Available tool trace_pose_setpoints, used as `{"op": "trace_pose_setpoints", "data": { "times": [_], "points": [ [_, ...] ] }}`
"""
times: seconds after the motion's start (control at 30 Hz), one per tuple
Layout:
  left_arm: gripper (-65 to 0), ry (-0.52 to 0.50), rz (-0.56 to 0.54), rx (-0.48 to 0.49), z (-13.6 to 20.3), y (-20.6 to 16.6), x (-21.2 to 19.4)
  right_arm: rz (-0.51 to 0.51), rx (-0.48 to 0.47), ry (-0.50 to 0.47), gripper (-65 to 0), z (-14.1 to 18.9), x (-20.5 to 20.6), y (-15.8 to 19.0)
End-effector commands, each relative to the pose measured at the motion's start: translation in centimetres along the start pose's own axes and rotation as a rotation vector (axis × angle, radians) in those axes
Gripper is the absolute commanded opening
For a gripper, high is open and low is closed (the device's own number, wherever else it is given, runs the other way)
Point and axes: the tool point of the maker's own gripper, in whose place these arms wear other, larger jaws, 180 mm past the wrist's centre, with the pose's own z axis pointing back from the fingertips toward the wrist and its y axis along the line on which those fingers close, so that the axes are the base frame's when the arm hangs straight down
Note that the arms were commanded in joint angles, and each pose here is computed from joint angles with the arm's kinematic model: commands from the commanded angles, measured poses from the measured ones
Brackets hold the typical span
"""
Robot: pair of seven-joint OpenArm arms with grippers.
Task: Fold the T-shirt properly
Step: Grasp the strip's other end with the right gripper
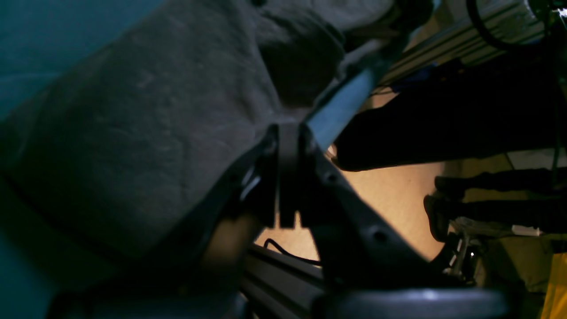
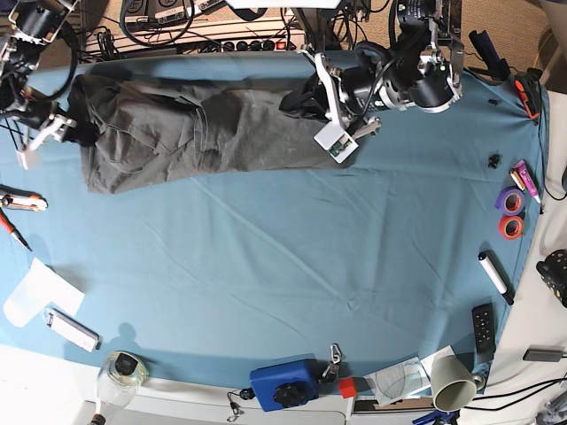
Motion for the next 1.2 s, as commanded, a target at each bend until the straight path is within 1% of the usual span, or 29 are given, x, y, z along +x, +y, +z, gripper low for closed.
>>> {"op": "trace_pose_setpoints", "data": {
  "times": [0.0,0.17,0.33,0.4,0.57,0.77,0.83,0.87,0.93,1.03,1.07,1.17],
  "points": [
    [-65.0,-0.042,-0.016,-0.018,0.2,-0.6,1.1,0.017,-0.012,0.031,-37.4,0.2,-0.1,-0.1],
    [-65.0,-0.042,-0.016,-0.018,0.2,-0.6,1.1,0.015,0.020,0.026,-37.4,-0.1,0.0,0.5],
    [-65.0,-0.049,-0.016,-0.018,0.2,-0.6,1.2,-0.010,0.126,-0.065,-37.4,0.1,1.6,2.5],
    [-65.0,-0.047,-0.017,-0.015,0.2,-0.6,1.2,-0.015,0.151,-0.086,-37.4,0.2,2.0,2.9],
    [-65.0,-0.057,-0.017,-0.016,0.3,-0.6,1.3,-0.015,0.157,-0.090,-37.4,0.0,2.1,3.1],
    [-65.0,-0.076,-0.009,-0.022,0.1,-0.8,1.8,-0.043,0.188,-0.095,-37.5,-1.1,1.3,3.8],
    [-65.0,-0.077,-0.010,-0.022,0.1,-0.9,1.8,-0.055,0.191,-0.084,-37.6,-1.8,0.5,3.9],
    [-65.0,-0.076,-0.010,-0.022,0.1,-0.8,1.8,-0.055,0.176,-0.066,-38.3,-2.3,0.0,3.8],
    [-65.0,-0.077,-0.009,-0.023,0.1,-0.9,1.8,-0.050,0.139,-0.023,-45.4,-3.3,-1.0,3.5],
    [-65.0,-0.076,-0.009,-0.023,0.1,-0.9,1.8,-0.043,0.114,0.004,-60.1,-4.2,-1.6,3.3],
    [-65.0,-0.076,-0.009,-0.022,0.1,-0.8,1.7,-0.038,0.110,0.005,-64.0,-4.3,-1.4,3.3],
    [-65.0,-0.075,-0.008,-0.022,0.1,-0.9,1.7,-0.017,0.092,0.002,-65.0,-4.2,-0.5,3.1]
  ]
}}
